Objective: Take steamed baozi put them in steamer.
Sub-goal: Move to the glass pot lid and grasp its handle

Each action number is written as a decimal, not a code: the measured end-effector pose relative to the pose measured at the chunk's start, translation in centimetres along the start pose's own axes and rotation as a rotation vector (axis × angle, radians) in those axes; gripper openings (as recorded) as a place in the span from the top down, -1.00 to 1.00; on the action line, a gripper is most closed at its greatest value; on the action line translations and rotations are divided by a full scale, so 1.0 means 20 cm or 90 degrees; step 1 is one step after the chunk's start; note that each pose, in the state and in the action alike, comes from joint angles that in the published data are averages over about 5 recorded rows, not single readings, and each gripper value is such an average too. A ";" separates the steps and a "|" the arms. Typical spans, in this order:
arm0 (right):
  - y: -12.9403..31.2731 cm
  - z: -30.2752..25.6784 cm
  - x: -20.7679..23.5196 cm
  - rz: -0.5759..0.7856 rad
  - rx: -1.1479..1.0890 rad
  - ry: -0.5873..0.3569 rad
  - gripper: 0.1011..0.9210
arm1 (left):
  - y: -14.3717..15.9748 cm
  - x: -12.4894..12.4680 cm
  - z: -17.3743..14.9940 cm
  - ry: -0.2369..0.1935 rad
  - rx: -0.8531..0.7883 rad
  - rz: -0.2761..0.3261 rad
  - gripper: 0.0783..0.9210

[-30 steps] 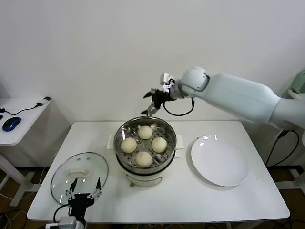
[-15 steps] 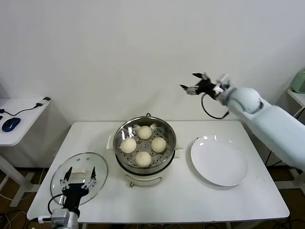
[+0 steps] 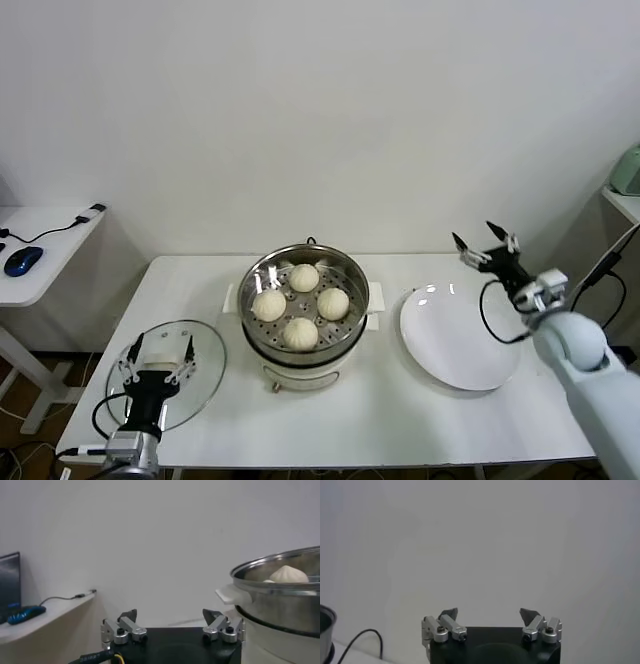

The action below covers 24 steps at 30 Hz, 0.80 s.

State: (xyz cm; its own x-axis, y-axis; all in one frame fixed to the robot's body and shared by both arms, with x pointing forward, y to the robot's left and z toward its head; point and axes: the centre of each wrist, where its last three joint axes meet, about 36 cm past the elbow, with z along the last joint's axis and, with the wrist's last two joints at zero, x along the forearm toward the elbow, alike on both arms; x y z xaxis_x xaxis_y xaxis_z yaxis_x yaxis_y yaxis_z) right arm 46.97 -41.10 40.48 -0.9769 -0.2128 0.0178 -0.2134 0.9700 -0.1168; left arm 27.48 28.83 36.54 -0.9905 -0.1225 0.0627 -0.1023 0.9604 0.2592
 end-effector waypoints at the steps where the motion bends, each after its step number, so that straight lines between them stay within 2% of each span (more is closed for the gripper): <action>1: 0.02 0.06 0.05 0.007 -0.009 0.002 -0.76 | 0.00 0.00 0.00 -0.004 -0.008 -0.002 -0.77; 8: 0.19 0.42 0.38 0.048 -0.055 0.021 -0.76 | 0.02 -0.02 0.06 -0.042 -0.122 -0.026 -0.77; 15: 0.36 0.60 0.60 0.087 -0.079 0.056 -0.76 | 0.08 -0.01 0.21 -0.071 -0.367 -0.062 -0.77; 24: 0.51 0.68 0.74 0.126 -0.085 0.087 -0.76 | 0.18 0.02 0.45 -0.075 -0.656 -0.041 -0.77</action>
State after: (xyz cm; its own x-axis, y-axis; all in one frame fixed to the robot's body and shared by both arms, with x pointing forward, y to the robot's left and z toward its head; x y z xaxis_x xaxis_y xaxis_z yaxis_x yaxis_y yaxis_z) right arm 30.42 -36.01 26.10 -0.9898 -0.0092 0.1424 -0.0092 1.0000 0.0007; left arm 25.98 34.54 28.74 -0.9944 -0.0871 -0.0606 -0.0818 0.2660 0.9605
